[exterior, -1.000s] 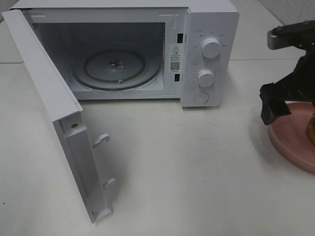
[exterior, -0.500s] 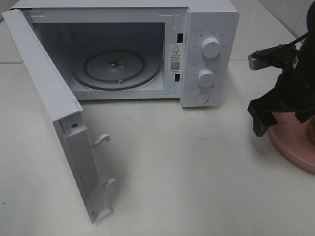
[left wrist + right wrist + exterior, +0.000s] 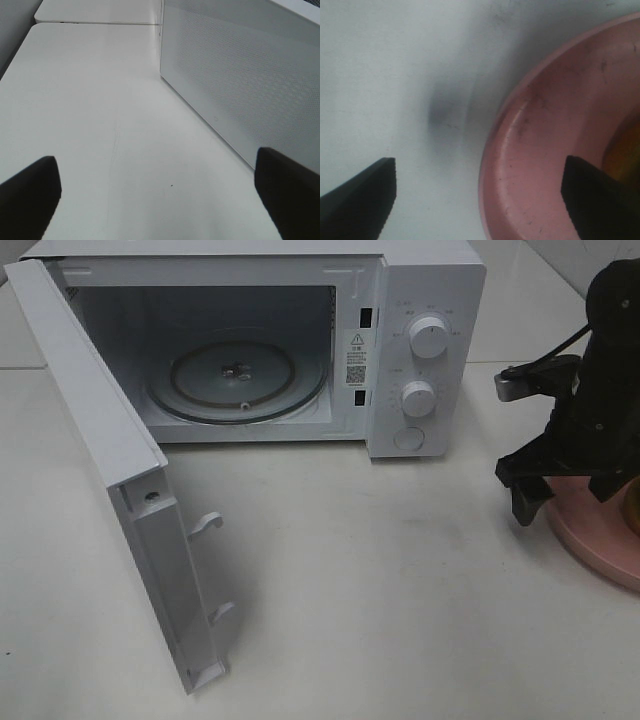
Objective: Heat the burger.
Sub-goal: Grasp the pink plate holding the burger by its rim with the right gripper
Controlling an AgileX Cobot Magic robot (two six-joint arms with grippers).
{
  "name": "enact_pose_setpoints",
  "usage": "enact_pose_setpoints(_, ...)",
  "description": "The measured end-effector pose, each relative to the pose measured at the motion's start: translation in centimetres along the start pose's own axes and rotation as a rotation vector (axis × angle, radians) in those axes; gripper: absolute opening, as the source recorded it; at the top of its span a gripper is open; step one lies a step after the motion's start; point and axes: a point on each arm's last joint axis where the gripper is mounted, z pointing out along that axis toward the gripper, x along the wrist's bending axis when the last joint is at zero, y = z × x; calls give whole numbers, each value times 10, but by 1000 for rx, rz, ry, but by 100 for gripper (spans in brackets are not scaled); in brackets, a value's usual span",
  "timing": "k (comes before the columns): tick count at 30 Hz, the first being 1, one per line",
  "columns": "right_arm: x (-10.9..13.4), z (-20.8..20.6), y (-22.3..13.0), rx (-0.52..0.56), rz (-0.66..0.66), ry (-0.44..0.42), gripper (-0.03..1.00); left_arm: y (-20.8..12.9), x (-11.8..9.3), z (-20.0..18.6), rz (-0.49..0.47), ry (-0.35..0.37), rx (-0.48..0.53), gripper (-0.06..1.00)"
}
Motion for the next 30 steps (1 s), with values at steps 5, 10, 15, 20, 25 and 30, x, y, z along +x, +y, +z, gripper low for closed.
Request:
enact_pose_setpoints(5,-3,9,0,26,6,-1,84,0,0,0,0,0,0,99)
enact_pose_setpoints(10,-2,22,2,43,2,3,82,0,0,0,0,0,0,99)
enact_pose_setpoints(15,-1,32,4,51,0,6,81,0,0,0,0,0,0,99)
enact_pose_setpoints(20,1,44,4,78,-4,10,78,0,0,0,0,0,0,99)
enact_pose_setpoints(25,1,45,4,78,-4,11,72,0,0,0,0,0,0,99)
enact_pose_setpoints(30,0,46,4,80,-8,5,54,0,0,0,0,0,0,99)
